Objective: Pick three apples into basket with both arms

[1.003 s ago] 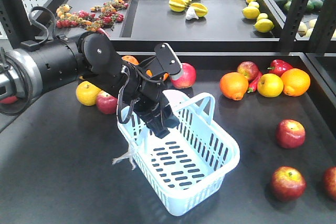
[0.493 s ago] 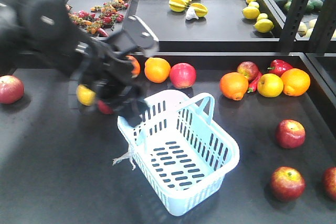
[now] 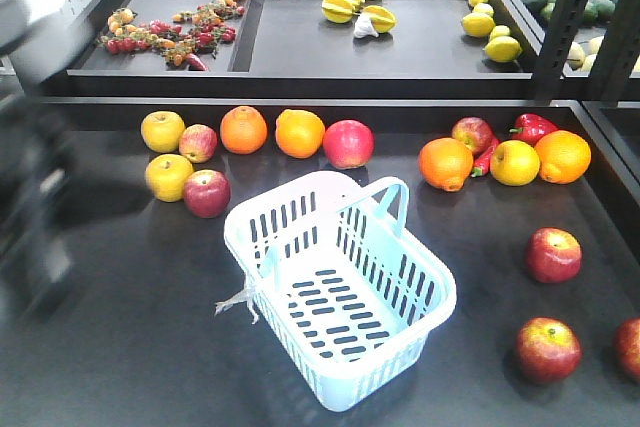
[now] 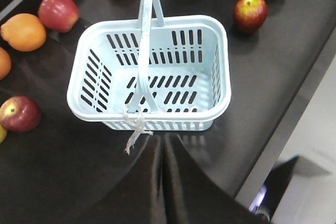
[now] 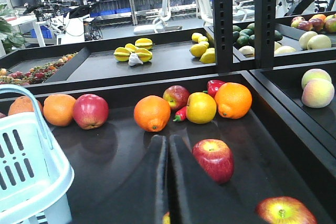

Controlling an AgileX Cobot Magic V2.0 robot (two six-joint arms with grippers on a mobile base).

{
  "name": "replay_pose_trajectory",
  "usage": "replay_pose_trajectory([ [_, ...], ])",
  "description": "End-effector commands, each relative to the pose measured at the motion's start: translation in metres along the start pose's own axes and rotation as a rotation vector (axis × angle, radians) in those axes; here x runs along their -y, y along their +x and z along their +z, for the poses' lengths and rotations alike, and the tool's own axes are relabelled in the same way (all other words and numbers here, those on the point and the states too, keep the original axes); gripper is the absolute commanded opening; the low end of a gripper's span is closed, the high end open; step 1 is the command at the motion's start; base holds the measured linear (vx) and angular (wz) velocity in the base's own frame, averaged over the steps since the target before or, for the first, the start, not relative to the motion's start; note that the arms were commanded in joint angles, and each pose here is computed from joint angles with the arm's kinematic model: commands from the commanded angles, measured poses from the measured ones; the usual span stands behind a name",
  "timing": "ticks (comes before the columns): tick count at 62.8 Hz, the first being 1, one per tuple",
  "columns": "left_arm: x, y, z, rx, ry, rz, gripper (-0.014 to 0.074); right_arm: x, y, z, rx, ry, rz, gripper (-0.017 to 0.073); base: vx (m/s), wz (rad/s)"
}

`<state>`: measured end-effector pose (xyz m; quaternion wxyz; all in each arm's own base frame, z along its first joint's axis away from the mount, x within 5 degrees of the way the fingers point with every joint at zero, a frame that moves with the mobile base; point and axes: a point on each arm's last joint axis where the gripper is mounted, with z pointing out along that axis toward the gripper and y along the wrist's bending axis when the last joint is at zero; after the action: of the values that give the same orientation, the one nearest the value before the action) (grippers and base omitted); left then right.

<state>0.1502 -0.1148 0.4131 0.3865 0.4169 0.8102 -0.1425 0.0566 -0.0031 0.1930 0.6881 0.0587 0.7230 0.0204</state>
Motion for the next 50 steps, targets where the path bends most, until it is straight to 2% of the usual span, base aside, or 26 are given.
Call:
replay_pose_trajectory([
  [1,0.009,0.02,-0.013,0.158,-0.043,-0.079,-0.0008,0.0,-0.003,0.0,0.075,-0.007,-0.018,-0.0004,0.0,0.0],
  [16,0.029,0.114,0.008,0.306,-0.101,-0.276,-0.0008,0.0,-0.003,0.0,0.075,-0.007,-0.018,-0.0004,0.0,0.0],
  [20,0.033,0.133,0.012,0.338,-0.109,-0.306,-0.0008,0.0,-0.003,0.0,0.075,-0.007,-0.018,-0.0004,0.0,0.0],
  [28,0.04,0.161,0.019,0.413,-0.094,-0.413,-0.0008,0.0,-0.003,0.0,0.075,-0.007,-0.018,-0.0004,0.0,0.0],
  [37,0.043,0.178,0.026,0.443,-0.089,-0.453,-0.0008,0.0,-0.004,0.0,0.079,-0.008,-0.009,-0.0004,0.0,0.0],
  [39,0.044,0.179,0.028,0.442,-0.086,-0.462,-0.0008,-0.001,-0.004,0.0,0.086,-0.011,0.024,-0.0004,0.0,0.0],
  [43,0.044,0.179,0.028,0.443,-0.081,-0.472,-0.0008,-0.001,-0.008,-0.001,0.126,-0.026,0.182,-0.0004,0.0,0.0],
  [46,0.044,0.179,0.028,0.445,-0.08,-0.474,-0.0008,-0.001,-0.01,-0.001,0.15,-0.039,0.328,-0.0004,0.0,0.0],
  [50,0.044,0.179,0.028,0.449,-0.081,-0.474,-0.0008,-0.001,-0.011,-0.001,0.156,-0.048,0.474,-0.0004,0.0,0.0],
])
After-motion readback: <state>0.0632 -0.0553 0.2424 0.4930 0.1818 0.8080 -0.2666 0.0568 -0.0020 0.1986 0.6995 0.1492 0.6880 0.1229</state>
